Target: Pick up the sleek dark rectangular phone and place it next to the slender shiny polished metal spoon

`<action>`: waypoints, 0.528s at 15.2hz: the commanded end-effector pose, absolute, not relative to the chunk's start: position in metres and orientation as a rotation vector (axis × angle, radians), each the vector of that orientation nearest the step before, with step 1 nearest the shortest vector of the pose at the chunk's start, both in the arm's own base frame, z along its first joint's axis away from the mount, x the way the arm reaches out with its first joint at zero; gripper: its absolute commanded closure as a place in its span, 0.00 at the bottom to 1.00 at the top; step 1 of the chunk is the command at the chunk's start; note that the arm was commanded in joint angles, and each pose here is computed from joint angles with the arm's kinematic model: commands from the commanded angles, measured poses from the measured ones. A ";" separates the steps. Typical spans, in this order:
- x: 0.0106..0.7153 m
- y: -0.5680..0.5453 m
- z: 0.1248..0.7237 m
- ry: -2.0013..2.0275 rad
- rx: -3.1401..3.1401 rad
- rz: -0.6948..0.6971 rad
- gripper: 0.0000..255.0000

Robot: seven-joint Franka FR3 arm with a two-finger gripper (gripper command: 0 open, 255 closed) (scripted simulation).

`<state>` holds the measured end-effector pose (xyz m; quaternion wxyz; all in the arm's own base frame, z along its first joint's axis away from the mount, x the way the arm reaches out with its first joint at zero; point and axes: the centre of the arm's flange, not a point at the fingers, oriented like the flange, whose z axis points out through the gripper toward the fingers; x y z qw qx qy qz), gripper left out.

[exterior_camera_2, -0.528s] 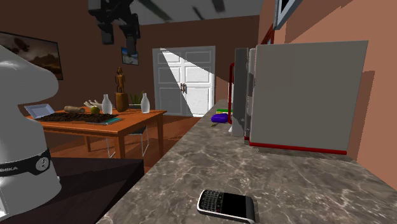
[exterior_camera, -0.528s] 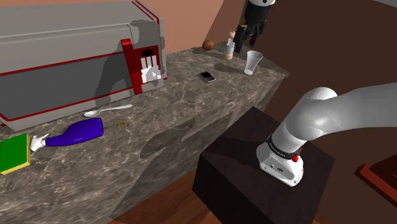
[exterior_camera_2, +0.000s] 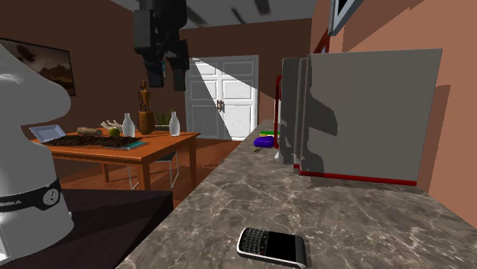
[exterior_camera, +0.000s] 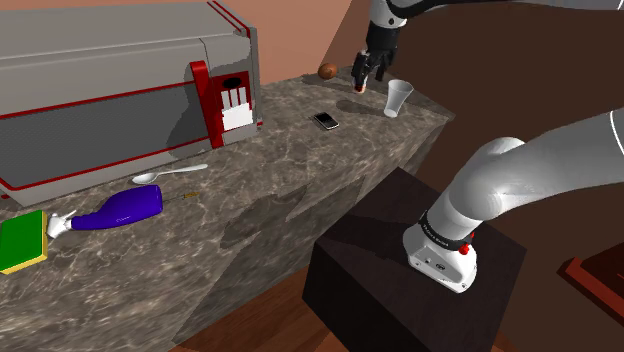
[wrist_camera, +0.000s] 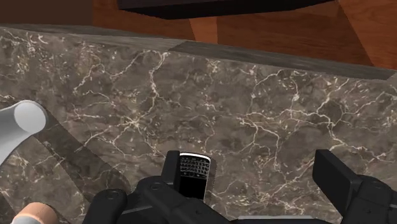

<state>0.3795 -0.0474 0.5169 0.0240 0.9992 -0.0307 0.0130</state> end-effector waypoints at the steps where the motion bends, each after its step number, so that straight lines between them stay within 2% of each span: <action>1: 0.397 -0.054 0.499 -0.095 3.101 0.036 0.00; 8: 0.459 -0.085 0.434 -0.094 3.134 0.010 0.00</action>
